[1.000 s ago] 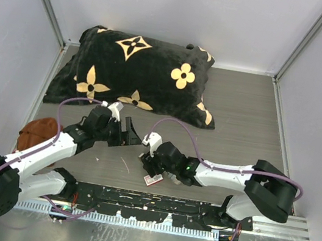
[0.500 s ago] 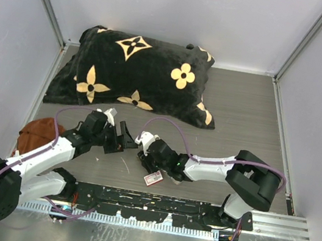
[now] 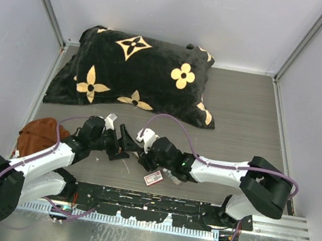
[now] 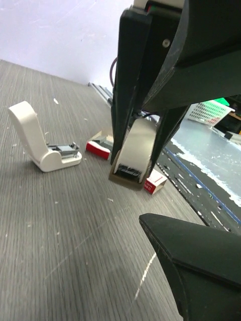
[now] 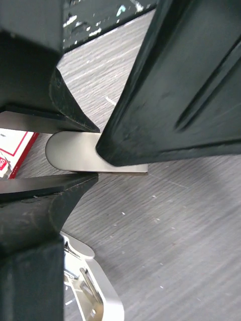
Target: Load the staples into the stapler
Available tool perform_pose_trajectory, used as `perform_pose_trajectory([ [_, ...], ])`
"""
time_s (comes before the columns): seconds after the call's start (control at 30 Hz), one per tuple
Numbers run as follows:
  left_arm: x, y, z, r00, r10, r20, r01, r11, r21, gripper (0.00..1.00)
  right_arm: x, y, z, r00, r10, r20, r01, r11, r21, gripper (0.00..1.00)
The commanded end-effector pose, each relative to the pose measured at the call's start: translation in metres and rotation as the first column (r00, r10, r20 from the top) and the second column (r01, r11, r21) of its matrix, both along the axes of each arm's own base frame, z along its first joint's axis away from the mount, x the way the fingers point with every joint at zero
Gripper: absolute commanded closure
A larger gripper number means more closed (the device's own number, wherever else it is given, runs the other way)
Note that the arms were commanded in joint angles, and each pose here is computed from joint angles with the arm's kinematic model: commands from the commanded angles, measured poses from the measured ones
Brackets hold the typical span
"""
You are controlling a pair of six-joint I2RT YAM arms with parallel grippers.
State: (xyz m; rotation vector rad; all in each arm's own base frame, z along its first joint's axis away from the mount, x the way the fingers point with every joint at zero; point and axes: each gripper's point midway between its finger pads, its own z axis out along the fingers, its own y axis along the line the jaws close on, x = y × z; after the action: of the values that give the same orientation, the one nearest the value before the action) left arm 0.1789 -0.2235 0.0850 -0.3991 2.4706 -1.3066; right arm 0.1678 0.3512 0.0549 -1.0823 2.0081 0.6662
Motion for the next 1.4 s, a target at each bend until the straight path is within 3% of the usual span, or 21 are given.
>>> perform_pose_trajectory([
  [0.0, 0.006, -0.015, 0.029, 0.998, -0.039, 0.046, 0.045, 0.992, -0.121, 0.16, 0.003, 0.017, 0.050, 0.998, 0.014, 0.059, -0.023, 0.987, 0.159, 0.92],
  [0.13, 0.005, -0.022, 0.040, 0.997, -0.056, 0.056, 0.065, 0.982, -0.180, 0.19, 0.002, 0.015, 0.054, 0.998, 0.008, 0.057, -0.017, 0.985, 0.172, 0.93],
  [0.33, 0.003, -0.024, 0.050, 0.996, -0.061, 0.065, 0.074, 0.971, -0.225, 0.34, -0.002, 0.017, 0.063, 0.999, 0.007, 0.044, -0.017, 0.976, 0.216, 0.93],
  [0.77, -0.001, -0.024, 0.057, 0.996, -0.048, 0.070, 0.066, 0.961, -0.269, 0.56, -0.008, 0.022, 0.082, 0.999, 0.033, 0.036, -0.042, 0.957, 0.288, 0.94],
  [0.9, -0.002, -0.026, 0.061, 0.995, -0.062, 0.079, 0.082, 0.956, -0.283, 0.67, -0.007, 0.021, 0.085, 0.999, 0.021, 0.034, -0.030, 0.955, 0.295, 0.93],
  [0.93, -0.002, -0.026, 0.063, 0.994, -0.065, 0.084, 0.087, 0.954, -0.288, 0.71, -0.006, 0.020, 0.086, 0.999, 0.010, 0.030, -0.019, 0.955, 0.297, 0.88],
  [1.03, -0.003, -0.026, 0.069, 0.992, -0.069, 0.107, 0.098, 0.948, -0.302, 0.80, -0.007, 0.019, 0.096, 1.000, -0.003, 0.019, -0.003, 0.948, 0.320, 0.53],
  [1.1, -0.004, -0.027, 0.075, 0.989, -0.076, 0.128, 0.113, 0.943, -0.312, 0.82, -0.010, 0.018, 0.107, 1.000, 0.000, 0.011, -0.004, 0.938, 0.346, 0.35],
  [1.23, -0.007, -0.028, 0.089, 0.977, -0.104, 0.184, 0.159, 0.934, -0.319, 0.84, -0.013, 0.005, 0.124, 0.999, -0.028, -0.022, 0.035, 0.927, 0.372, 0.18],
  [1.37, -0.012, -0.029, 0.096, 0.963, -0.145, 0.228, 0.213, 0.927, -0.308, 0.86, -0.020, -0.011, 0.131, 0.988, 0.011, -0.152, 0.055, 0.907, 0.419, 0.14],
])
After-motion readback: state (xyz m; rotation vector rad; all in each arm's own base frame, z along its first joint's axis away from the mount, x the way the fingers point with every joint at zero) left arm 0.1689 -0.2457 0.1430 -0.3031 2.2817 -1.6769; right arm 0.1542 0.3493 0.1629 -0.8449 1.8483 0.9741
